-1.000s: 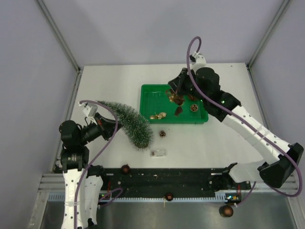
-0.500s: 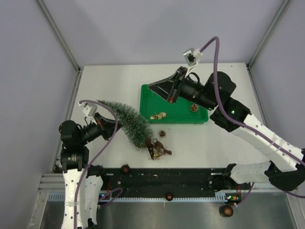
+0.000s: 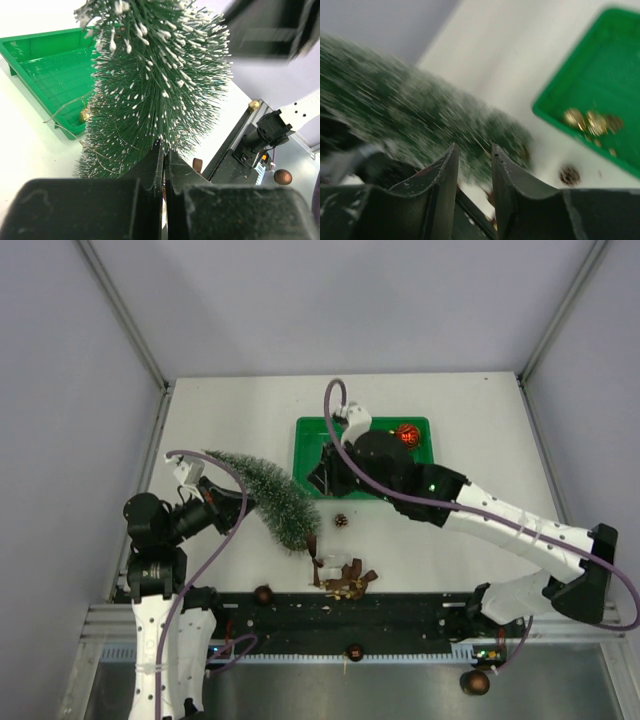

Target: Decorate the small christmas tree

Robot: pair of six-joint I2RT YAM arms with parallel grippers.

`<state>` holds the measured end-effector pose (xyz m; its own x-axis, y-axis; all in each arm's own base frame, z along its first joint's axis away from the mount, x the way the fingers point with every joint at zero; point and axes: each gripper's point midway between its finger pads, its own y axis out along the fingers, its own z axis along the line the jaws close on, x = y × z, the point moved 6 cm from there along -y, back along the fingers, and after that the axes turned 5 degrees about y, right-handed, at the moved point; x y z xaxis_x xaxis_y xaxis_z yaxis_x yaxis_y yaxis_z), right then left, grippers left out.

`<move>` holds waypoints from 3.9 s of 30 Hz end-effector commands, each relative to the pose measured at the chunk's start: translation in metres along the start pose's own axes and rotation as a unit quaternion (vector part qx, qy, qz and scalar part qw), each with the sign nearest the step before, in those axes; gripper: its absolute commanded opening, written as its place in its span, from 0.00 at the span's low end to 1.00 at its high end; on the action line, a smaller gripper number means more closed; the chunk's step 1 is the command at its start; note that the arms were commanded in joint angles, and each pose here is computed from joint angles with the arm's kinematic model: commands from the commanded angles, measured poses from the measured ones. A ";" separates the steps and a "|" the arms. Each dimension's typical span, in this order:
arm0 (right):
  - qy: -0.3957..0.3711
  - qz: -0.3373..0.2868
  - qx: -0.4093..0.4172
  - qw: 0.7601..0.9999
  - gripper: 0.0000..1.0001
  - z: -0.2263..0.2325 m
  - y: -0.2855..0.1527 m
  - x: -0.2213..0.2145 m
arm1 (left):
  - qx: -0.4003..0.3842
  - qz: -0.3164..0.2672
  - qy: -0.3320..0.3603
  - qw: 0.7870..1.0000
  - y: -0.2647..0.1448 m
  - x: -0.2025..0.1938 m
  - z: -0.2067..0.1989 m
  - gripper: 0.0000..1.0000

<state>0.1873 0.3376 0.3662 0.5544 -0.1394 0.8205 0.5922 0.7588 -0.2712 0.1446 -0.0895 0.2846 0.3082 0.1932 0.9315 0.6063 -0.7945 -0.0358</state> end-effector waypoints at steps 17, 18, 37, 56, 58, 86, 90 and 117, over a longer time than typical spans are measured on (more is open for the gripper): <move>0.046 0.196 -0.082 0.976 0.64 -0.103 -0.054 -0.219 | -0.006 -0.016 0.035 0.999 -0.002 0.013 -0.008 0.00; 0.038 0.201 -0.081 0.975 0.64 -0.102 -0.052 -0.225 | -0.005 -0.016 0.035 0.999 -0.002 0.013 -0.007 0.00; -0.060 0.170 -0.137 0.974 0.00 -0.089 -0.053 -0.219 | -0.002 -0.016 0.039 0.999 -0.003 0.019 -0.009 0.00; -0.097 -0.074 0.163 0.979 0.00 0.090 -0.121 0.032 | -0.001 -0.018 0.040 0.999 -0.004 0.016 -0.010 0.00; -0.102 -0.092 0.183 0.973 0.00 0.104 -0.121 0.047 | -0.002 -0.019 0.040 0.999 -0.004 0.016 -0.010 0.00; -0.080 -0.087 0.129 0.985 0.00 0.093 0.000 0.063 | -0.024 -0.020 0.053 0.998 -0.006 0.013 -0.018 0.00; -0.065 -0.072 0.132 0.987 0.06 0.086 0.020 0.052 | -0.028 -0.018 0.055 0.998 -0.006 0.011 -0.017 0.00; -0.019 -0.071 0.046 0.996 0.62 0.032 0.079 0.048 | -0.057 -0.006 0.061 0.997 -0.006 0.005 -0.019 0.00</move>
<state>0.2250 0.4327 0.3669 0.4921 -0.1239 0.8616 0.5322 0.8262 -0.1851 0.1288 -0.0948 0.2900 0.2891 0.1647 0.9430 0.5384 -0.8425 -0.0180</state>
